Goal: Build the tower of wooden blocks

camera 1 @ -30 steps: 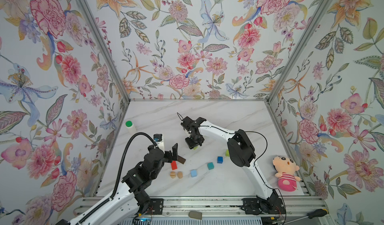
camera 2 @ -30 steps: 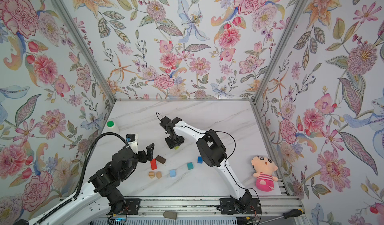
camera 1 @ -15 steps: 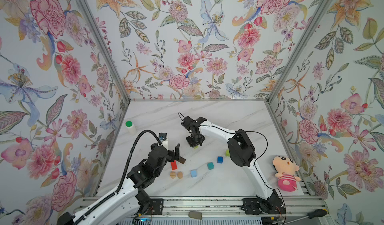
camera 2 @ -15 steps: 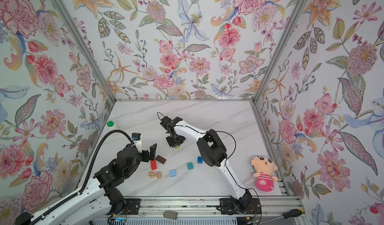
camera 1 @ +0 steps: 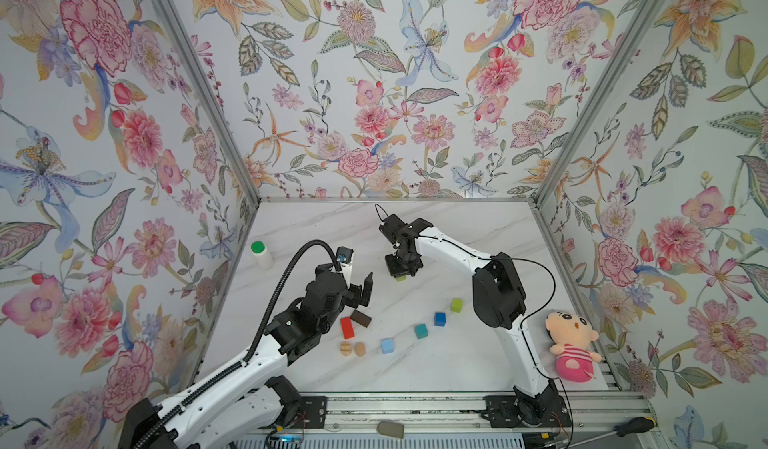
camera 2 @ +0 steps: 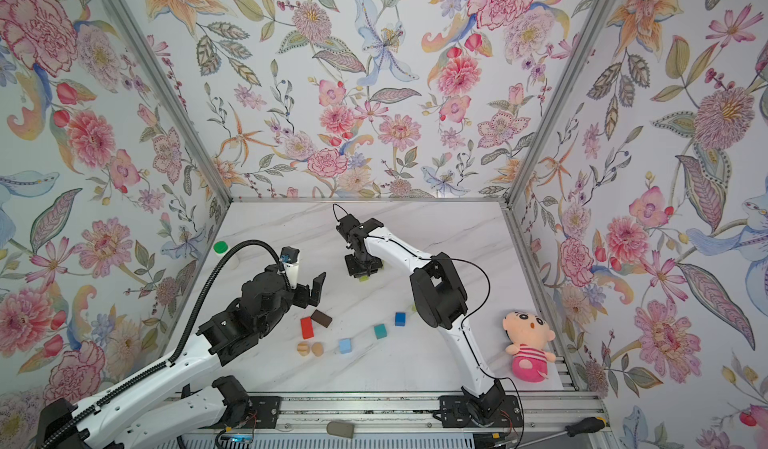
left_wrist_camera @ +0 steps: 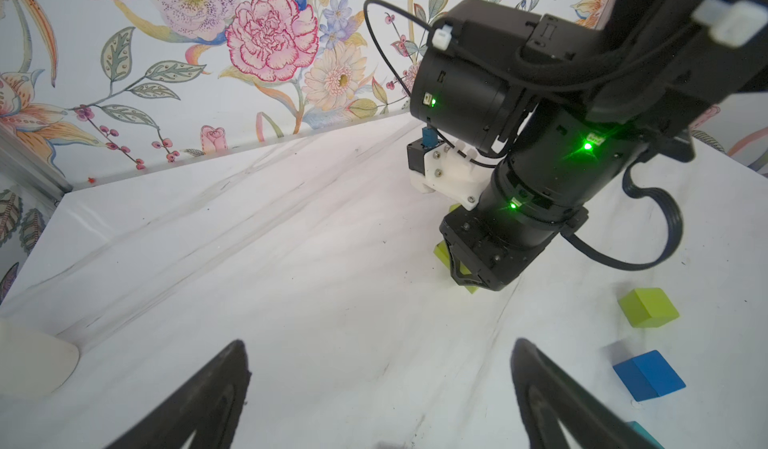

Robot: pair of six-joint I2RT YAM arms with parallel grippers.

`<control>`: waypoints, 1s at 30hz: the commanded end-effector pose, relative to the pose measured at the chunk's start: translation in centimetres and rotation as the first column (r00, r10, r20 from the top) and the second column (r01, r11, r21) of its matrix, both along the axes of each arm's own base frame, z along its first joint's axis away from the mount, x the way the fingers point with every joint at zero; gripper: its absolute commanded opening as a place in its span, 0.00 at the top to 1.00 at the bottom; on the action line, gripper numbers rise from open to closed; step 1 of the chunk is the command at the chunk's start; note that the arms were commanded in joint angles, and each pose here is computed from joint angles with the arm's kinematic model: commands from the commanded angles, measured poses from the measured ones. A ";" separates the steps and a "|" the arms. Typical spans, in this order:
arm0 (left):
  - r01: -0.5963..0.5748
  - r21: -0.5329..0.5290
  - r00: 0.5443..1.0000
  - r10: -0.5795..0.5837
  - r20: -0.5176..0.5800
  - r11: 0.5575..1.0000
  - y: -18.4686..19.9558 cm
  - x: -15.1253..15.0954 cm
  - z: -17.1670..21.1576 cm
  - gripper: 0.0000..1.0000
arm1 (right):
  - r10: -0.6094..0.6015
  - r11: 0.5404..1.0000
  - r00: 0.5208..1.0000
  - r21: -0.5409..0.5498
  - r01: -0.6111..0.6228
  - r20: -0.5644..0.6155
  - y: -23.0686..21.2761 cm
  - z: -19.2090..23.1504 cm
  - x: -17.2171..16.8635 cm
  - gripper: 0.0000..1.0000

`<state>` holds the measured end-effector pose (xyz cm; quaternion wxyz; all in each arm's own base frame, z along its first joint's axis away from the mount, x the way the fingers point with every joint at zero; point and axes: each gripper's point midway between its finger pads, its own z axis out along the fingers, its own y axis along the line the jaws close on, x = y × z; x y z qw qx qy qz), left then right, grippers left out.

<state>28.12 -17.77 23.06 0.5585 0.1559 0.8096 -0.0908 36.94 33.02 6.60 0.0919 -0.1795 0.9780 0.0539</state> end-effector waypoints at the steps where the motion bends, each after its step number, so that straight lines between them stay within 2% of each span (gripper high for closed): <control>1: 0.058 0.009 0.997 -0.058 0.047 0.998 -1.4 0.2 1.4 0.01 | -0.044 0.999 0.999 0.026 0.044 0.031 -1.1 2.6 1.0 0.80; 5: 0.040 -0.015 0.998 -0.039 0.041 0.999 -2.4 1.5 1.6 0.01 | -0.050 0.998 0.999 0.037 0.049 0.021 -2.7 2.7 2.1 0.81; 11: 0.033 -0.073 0.999 -0.033 0.013 0.997 -5.1 4.0 2.6 0.01 | -0.119 0.991 0.993 0.056 0.119 0.001 -7.0 2.4 5.2 0.81; 16: 0.038 -0.070 0.999 -0.038 0.003 0.997 -6.6 5.4 3.1 0.01 | -0.159 0.987 0.987 0.013 0.159 -0.001 -9.6 0.9 6.8 0.80; 30: 0.036 -0.061 0.999 -0.036 0.013 0.997 -7.2 6.2 3.5 0.01 | -0.196 0.981 0.978 -0.022 0.195 -0.067 -10.8 -3.0 7.4 0.80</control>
